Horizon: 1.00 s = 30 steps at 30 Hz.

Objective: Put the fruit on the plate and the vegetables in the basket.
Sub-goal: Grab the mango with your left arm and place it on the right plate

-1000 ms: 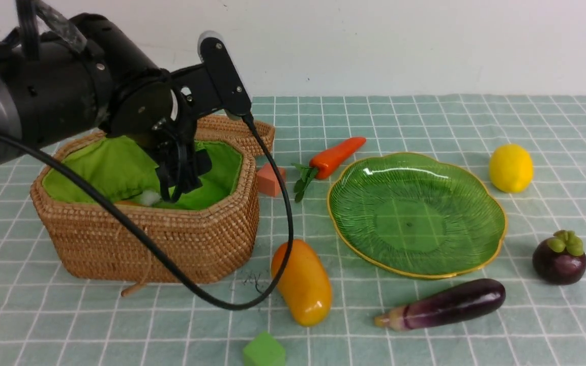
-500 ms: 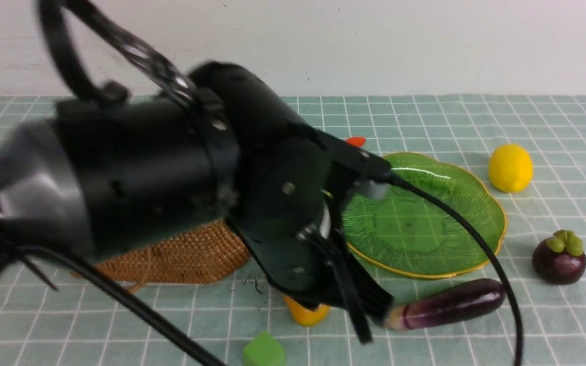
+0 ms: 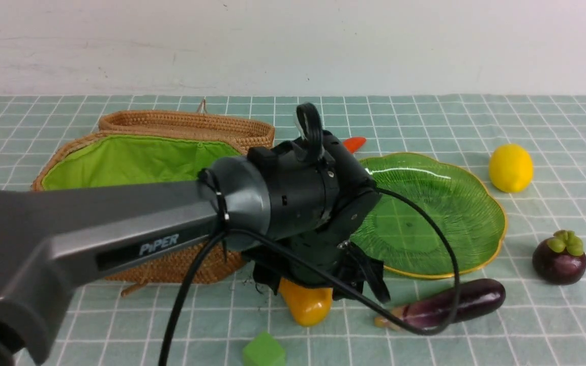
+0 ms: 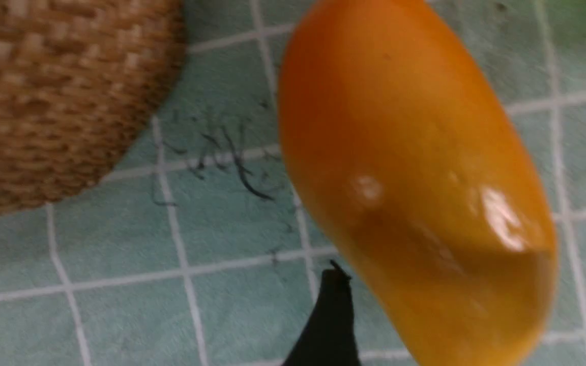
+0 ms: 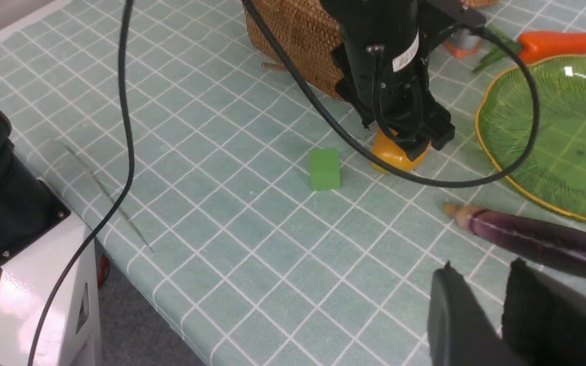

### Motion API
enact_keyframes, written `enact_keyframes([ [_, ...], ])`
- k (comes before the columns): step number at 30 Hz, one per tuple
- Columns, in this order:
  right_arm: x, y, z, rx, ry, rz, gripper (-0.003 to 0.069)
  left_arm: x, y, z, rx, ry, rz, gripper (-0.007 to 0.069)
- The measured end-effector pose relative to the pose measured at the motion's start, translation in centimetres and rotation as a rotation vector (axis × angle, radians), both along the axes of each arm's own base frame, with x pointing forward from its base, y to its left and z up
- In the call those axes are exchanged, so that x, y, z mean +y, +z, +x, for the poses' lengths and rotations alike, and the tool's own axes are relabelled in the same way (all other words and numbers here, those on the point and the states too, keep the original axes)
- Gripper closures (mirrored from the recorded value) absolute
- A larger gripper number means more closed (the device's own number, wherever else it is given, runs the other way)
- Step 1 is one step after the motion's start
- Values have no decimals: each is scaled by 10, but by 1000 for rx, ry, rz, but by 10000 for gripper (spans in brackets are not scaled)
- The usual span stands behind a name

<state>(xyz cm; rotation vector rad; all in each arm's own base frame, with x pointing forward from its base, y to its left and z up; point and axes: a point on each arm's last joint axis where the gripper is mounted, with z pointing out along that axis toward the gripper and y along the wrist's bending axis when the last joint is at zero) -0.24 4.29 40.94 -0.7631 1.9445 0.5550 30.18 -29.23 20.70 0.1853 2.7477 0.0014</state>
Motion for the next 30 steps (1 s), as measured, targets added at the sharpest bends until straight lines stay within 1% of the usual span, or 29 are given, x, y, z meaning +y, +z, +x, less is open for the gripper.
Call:
enact_keyframes([
  [2, 0, -1, -1, -1, 0, -1, 498, -1, -6, 5, -36, -5, 13, -34],
  [4, 0, -2, 0, 5, 0, -3, 498, -2, -10, 9, -60, -9, 13, -31],
  [11, 0, -6, 2, 19, -1, -6, 498, -6, -24, 18, -109, -16, 42, 36],
  [15, 0, -6, 2, 18, -1, -6, 498, -7, -26, 19, -109, -16, 44, 55],
  [21, 0, -7, 2, 19, -1, -6, 498, -8, -27, 18, -84, 0, 23, 55],
  [30, 0, -7, 1, 17, 1, -5, 498, -8, -26, 17, -71, -35, 40, 55],
])
